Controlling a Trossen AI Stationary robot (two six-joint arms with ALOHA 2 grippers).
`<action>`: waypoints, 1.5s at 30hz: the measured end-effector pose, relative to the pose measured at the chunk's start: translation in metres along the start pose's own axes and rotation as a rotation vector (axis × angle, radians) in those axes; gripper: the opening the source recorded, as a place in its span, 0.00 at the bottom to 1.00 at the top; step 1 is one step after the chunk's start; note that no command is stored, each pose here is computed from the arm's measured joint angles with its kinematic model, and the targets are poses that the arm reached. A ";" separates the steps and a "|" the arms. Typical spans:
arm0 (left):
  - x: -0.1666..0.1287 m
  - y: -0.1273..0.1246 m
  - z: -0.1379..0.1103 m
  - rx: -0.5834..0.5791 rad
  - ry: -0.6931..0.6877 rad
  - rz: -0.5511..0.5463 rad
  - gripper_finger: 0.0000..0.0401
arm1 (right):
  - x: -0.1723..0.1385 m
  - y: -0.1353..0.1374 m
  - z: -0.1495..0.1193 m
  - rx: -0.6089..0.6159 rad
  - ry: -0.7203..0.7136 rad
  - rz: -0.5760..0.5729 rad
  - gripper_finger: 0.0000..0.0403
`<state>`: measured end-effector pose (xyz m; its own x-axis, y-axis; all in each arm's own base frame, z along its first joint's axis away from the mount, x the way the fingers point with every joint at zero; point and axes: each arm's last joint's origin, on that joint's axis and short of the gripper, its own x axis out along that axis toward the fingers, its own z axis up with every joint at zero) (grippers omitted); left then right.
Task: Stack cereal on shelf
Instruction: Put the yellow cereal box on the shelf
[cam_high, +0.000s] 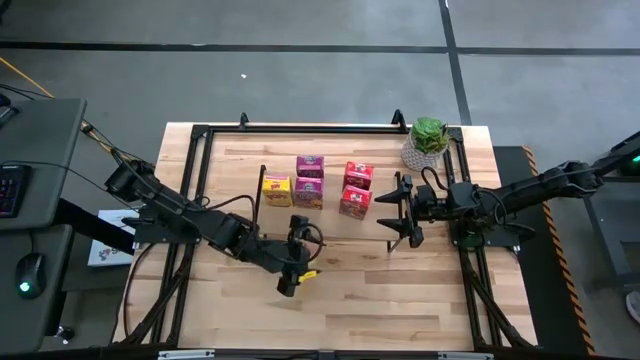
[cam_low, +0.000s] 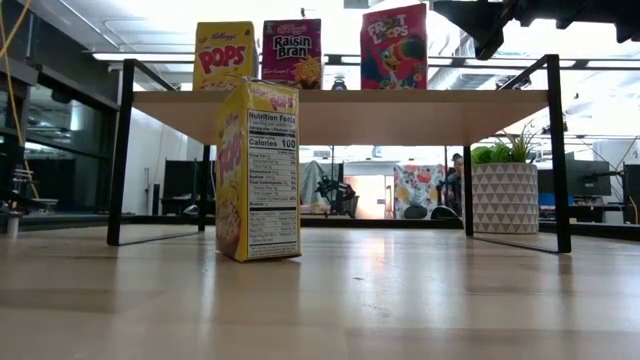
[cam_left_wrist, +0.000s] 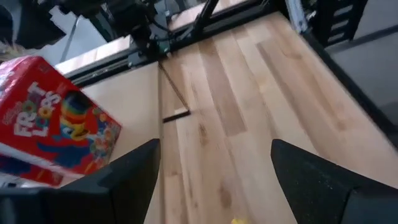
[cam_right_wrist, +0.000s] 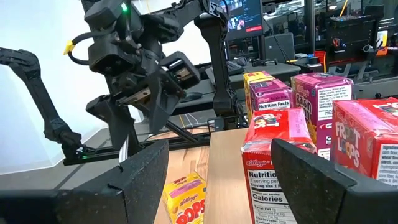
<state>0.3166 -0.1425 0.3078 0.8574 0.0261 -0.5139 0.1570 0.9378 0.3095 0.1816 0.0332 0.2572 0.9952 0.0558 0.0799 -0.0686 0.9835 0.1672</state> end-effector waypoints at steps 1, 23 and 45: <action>0.000 0.002 0.001 0.005 0.013 0.002 0.74 | 0.000 0.000 0.000 0.000 0.000 0.000 0.68; 0.066 -0.039 -0.010 0.552 0.589 -0.250 0.74 | 0.000 0.000 -0.002 -0.007 0.019 -0.008 0.68; 0.080 -0.004 -0.024 0.549 0.697 -0.309 0.74 | 0.000 0.000 -0.002 -0.003 0.022 -0.005 0.68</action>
<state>0.3727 -0.1356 0.2462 0.2797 0.1714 -0.9447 0.6906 0.6477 0.3220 0.1818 0.0332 0.2551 0.9968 0.0544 0.0579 -0.0633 0.9844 0.1643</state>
